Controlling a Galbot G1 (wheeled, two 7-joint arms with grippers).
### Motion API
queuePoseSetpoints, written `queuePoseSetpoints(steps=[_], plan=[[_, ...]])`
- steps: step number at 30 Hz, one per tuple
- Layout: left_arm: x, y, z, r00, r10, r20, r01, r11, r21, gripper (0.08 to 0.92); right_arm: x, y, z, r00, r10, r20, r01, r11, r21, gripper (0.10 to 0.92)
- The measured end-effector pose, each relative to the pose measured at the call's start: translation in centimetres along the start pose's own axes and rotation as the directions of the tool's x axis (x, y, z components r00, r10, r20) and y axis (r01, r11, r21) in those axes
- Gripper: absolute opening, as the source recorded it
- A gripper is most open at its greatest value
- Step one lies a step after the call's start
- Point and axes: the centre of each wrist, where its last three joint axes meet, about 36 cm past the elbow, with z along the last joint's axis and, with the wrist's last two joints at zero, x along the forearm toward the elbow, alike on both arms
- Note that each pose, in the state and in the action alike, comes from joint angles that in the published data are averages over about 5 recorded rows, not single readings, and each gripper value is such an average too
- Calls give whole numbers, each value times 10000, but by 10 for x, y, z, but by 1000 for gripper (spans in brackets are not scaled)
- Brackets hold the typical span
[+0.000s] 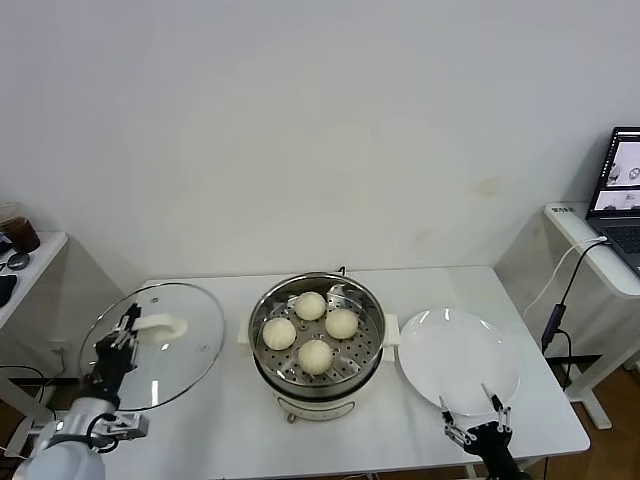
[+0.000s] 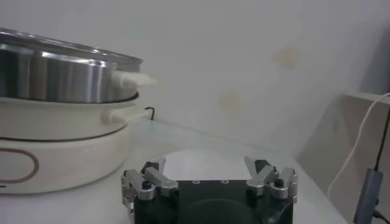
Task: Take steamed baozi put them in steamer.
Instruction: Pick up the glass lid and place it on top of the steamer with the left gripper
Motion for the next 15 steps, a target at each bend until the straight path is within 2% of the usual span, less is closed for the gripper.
queuePoseSetpoints(steps=[7,15], plan=[[-13,30,-58,9982,235,553,-287,9949,963,176,-5,9,6,10000,44,-74,-42,9995,306,823],[-27,30,-119,9914,600,1161,-768,9864,1457,176,-14,17,13,9999,96,-132,-88,9981,602,823]])
